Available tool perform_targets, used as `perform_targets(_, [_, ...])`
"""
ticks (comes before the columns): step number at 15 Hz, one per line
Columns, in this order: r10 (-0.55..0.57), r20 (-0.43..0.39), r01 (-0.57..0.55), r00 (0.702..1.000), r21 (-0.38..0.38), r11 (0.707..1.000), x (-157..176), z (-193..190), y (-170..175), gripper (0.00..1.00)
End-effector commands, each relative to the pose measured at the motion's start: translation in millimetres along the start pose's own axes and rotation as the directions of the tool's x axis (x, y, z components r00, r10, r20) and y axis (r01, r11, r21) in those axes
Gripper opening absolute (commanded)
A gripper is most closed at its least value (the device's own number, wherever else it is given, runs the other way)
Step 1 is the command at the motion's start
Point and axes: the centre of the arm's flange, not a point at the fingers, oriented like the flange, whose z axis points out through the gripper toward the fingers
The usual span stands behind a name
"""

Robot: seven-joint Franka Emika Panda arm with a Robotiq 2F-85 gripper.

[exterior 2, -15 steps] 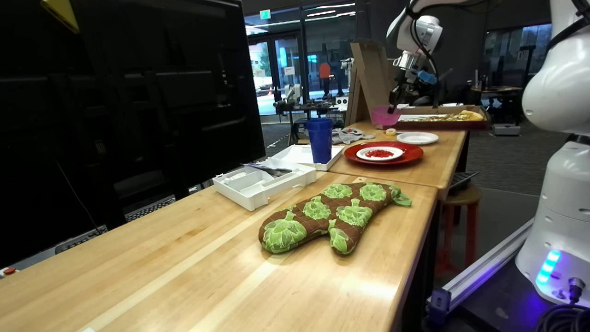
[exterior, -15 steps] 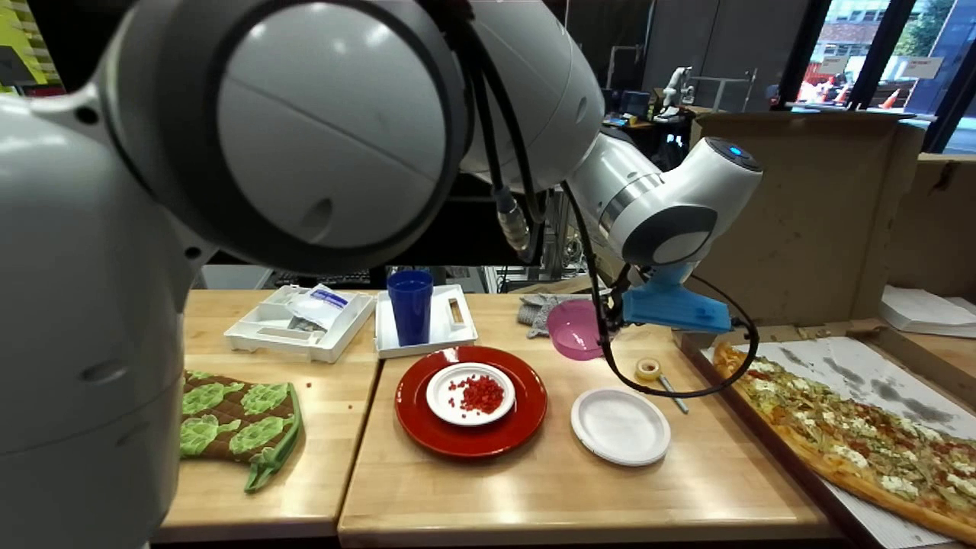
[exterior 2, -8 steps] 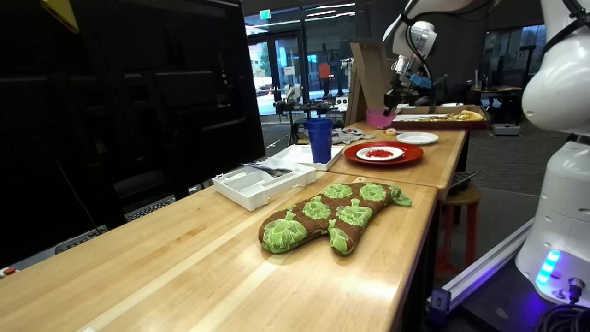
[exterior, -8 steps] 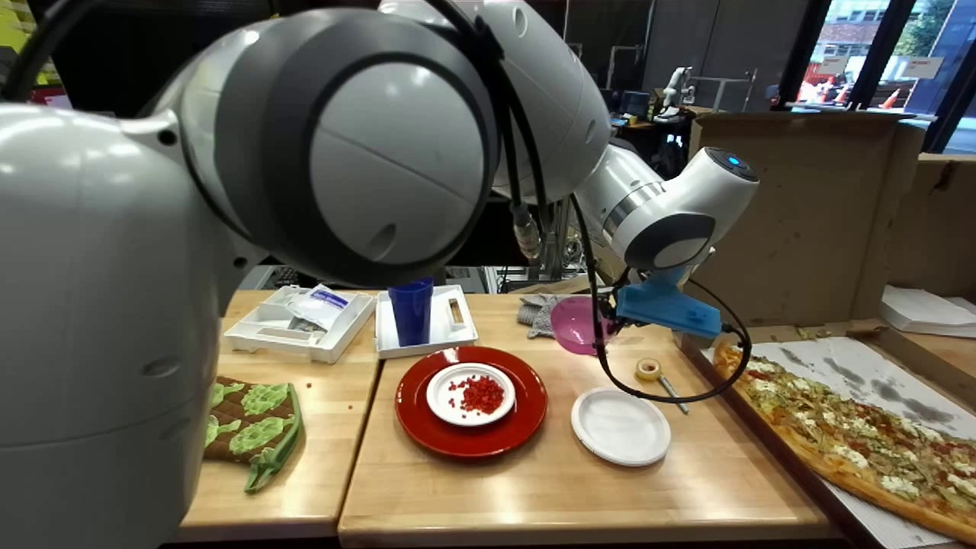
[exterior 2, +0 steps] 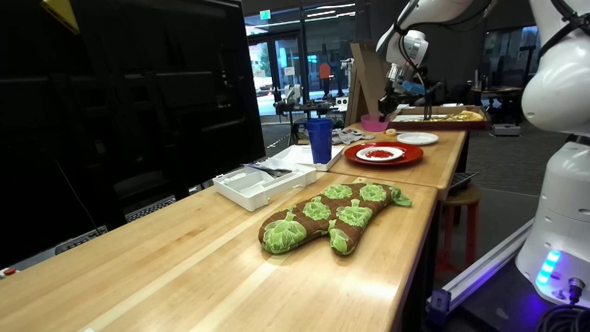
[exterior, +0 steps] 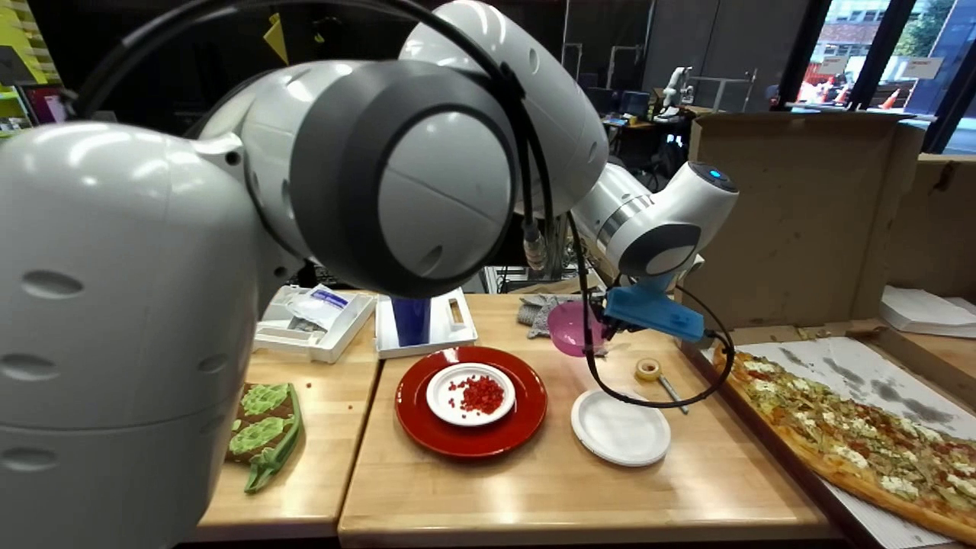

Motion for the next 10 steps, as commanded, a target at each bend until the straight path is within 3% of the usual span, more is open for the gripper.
perform_targets(1, [0.039,0.015,-0.038,0.999,-0.027,0.999,8.6,2.9,9.2,0.01])
perform_targets(10, [0.101,0.052,-0.098,0.994,-0.054,0.994,2.3,19.1,33.2,0.01])
